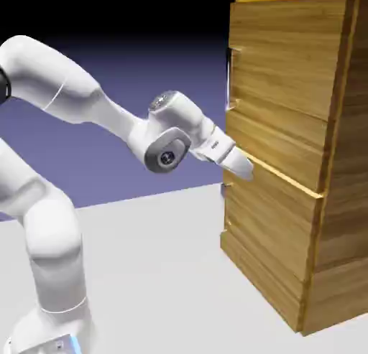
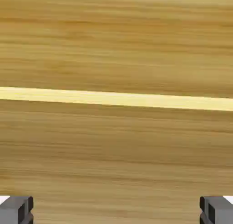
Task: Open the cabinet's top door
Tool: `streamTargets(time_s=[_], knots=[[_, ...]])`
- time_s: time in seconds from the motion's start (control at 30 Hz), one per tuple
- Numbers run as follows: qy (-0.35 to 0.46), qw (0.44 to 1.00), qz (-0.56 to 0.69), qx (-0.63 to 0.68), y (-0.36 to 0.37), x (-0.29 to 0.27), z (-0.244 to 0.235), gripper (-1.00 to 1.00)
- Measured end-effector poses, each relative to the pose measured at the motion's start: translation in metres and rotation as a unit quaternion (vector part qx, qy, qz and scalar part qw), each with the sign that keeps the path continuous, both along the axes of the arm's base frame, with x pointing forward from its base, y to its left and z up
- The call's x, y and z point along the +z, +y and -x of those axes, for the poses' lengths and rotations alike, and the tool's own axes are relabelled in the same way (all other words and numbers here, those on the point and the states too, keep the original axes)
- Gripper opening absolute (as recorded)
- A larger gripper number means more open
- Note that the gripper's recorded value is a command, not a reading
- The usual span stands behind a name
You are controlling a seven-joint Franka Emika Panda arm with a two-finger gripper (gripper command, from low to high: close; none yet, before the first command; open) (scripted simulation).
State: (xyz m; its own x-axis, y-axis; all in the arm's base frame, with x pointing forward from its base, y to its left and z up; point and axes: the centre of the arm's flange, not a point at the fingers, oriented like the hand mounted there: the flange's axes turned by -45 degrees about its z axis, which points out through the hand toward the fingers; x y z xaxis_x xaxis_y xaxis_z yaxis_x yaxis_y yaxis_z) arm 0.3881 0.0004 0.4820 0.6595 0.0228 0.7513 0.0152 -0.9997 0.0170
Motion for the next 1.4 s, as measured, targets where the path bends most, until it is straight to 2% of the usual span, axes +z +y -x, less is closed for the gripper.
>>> streamTargets(time_s=[0.4,0.73,1.07,1.4], knots=[[-0.117,0.992,-0.027,-0.041,-0.001,0.091,0.022,1.00],[-0.207,0.976,-0.034,-0.053,0.026,0.139,0.046,1.00],[-0.283,0.958,-0.028,-0.048,0.072,0.154,0.058,1.00],[-0.338,0.941,-0.011,-0.033,0.127,0.132,0.048,1.00]])
